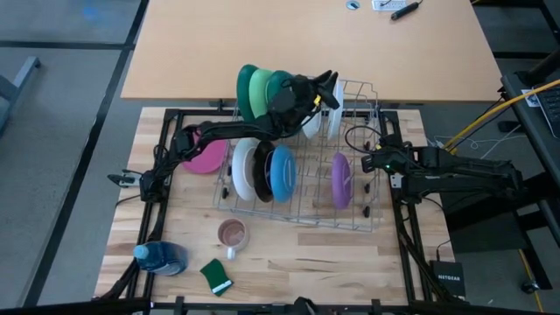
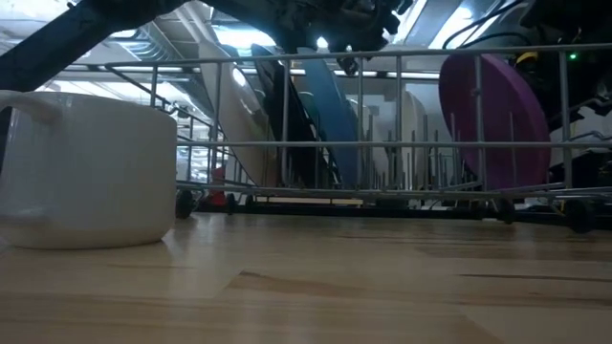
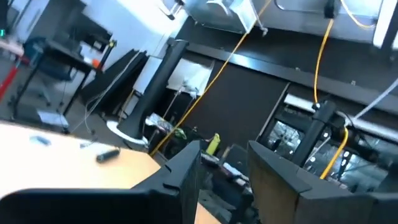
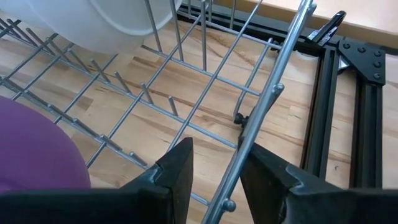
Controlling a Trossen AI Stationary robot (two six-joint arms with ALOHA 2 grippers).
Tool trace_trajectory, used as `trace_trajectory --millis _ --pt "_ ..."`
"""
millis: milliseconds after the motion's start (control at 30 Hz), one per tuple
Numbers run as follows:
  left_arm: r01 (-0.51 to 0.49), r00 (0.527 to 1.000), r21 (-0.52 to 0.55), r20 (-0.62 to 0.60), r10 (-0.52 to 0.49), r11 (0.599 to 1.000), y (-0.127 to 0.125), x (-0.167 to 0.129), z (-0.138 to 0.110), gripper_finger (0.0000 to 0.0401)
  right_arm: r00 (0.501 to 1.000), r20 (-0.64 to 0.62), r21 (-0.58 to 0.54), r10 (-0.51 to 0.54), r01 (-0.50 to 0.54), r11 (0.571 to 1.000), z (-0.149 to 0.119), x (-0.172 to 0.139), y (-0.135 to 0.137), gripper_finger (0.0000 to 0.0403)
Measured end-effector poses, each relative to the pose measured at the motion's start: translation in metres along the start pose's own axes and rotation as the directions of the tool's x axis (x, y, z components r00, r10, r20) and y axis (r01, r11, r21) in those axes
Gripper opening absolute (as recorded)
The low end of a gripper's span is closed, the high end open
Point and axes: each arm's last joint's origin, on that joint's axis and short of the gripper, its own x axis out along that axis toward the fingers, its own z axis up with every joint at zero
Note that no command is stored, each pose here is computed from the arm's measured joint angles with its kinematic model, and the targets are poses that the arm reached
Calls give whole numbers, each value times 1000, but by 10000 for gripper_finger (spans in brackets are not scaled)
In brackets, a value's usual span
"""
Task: Sort dishes
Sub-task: Put the pink plate into the dishwasher rack
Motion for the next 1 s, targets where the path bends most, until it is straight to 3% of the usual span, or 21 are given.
trace_trajectory --millis 267,433,633,1000 --pt "48 999 152 -17 -46 987 -30 -12 26 117 999 18 -8 -28 28 1000 0 0 -2 127" --pt "97 982 234 -179 -55 967 -45 -22 43 117 999 20 -6 -26 26 1000 0 -1 -2 127" --pt "146 884 291 -467 7 946 -46 -41 64 117 1000 17 1 9 -9 1000 -1 -5 -7 127" --pt "159 717 424 -671 191 892 -39 -81 121 117 998 8 7 59 -59 998 3 -25 -23 126"
